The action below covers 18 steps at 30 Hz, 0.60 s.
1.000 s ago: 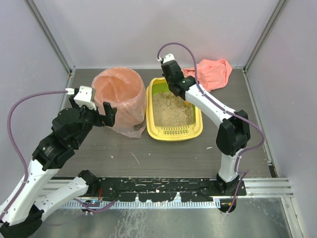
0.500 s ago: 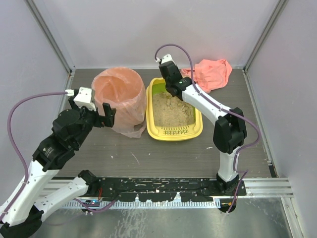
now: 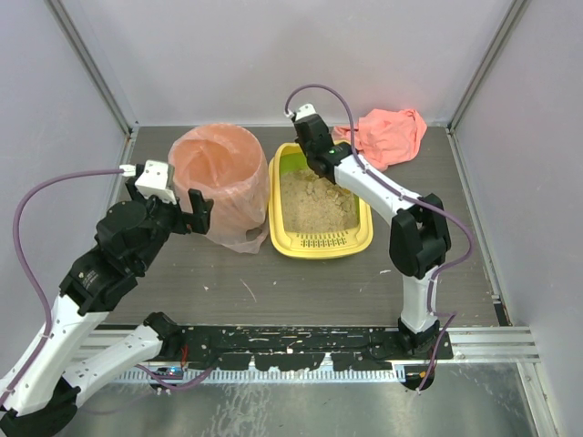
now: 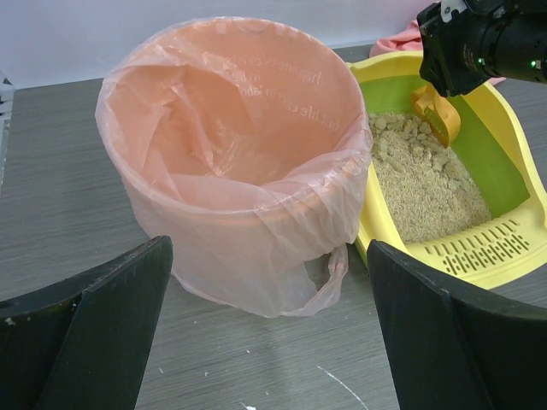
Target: Clean the litter box
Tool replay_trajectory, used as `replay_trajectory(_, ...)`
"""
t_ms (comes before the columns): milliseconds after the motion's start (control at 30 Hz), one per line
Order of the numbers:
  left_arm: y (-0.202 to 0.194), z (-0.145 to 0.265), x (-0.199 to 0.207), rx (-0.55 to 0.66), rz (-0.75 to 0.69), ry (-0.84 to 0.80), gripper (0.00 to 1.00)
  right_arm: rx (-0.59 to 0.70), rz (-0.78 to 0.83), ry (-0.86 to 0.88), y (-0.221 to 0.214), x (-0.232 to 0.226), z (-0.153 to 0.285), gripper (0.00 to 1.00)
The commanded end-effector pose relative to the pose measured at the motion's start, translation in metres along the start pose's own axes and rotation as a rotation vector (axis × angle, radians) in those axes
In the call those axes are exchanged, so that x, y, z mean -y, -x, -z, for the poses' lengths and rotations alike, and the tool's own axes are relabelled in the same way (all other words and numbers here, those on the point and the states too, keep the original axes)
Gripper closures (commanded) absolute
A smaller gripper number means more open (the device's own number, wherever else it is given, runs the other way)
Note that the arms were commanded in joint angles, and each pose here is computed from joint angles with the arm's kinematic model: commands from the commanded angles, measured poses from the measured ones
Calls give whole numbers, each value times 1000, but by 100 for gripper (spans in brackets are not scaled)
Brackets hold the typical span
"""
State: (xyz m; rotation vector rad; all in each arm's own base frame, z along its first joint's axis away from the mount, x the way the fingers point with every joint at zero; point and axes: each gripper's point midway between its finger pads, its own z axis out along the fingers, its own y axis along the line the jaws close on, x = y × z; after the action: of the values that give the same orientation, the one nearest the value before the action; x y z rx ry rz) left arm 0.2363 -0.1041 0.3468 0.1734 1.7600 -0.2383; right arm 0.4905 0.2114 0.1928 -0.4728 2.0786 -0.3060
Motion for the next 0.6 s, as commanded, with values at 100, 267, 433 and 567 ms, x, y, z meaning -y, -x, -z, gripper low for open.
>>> replay_trajectory(100, 13, -4, 2, 40, 30, 2, 2, 89, -149, 210, 40, -21, 27, 100)
replay_trajectory(267, 15, -7, 6, 31, 31, -11, 2, 116, -225, 302, 57, -28, 46, 99)
replay_trajectory(433, 15, -8, 8, 30, 37, -17, 2, 116, -279, 314, 64, -26, 53, 99)
replay_trajectory(567, 14, -10, 9, 26, 36, -21, 2, 100, -367, 366, 59, -21, 49, 99)
